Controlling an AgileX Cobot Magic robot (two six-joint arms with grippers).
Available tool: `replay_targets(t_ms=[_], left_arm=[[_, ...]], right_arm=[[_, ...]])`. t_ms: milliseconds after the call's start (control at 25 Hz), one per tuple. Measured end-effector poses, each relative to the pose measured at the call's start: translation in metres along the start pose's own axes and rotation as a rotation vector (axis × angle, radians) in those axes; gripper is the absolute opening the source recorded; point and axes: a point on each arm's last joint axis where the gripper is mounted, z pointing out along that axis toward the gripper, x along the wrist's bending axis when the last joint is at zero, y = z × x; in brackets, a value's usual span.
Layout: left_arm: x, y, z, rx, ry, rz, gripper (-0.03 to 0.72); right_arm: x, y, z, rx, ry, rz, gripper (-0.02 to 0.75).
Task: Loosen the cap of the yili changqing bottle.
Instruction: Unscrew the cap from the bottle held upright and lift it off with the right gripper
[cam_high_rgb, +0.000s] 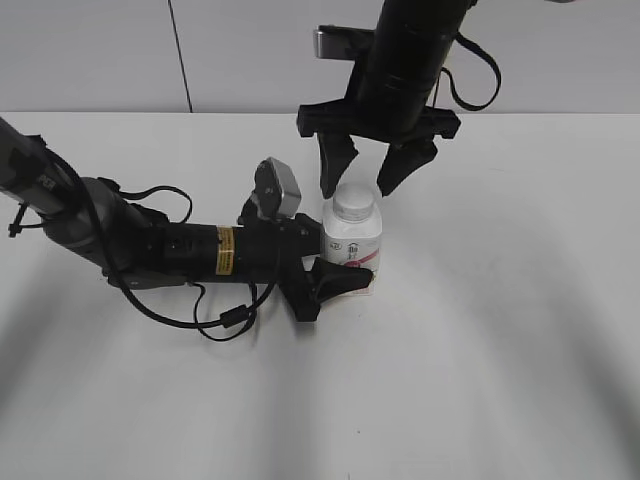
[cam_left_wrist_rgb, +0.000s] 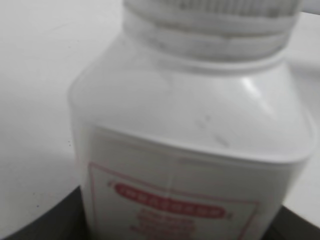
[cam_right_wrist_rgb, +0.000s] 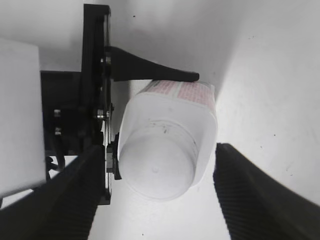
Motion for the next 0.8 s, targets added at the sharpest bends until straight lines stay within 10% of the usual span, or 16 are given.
replay_targets(t_ms=[800], left_arm=[[0.000, 0.000, 0.000, 0.000, 0.000, 0.000, 0.414]], right_arm=[[-0.004, 0.001, 0.014, 0.029, -0.015, 0.083, 0.477]])
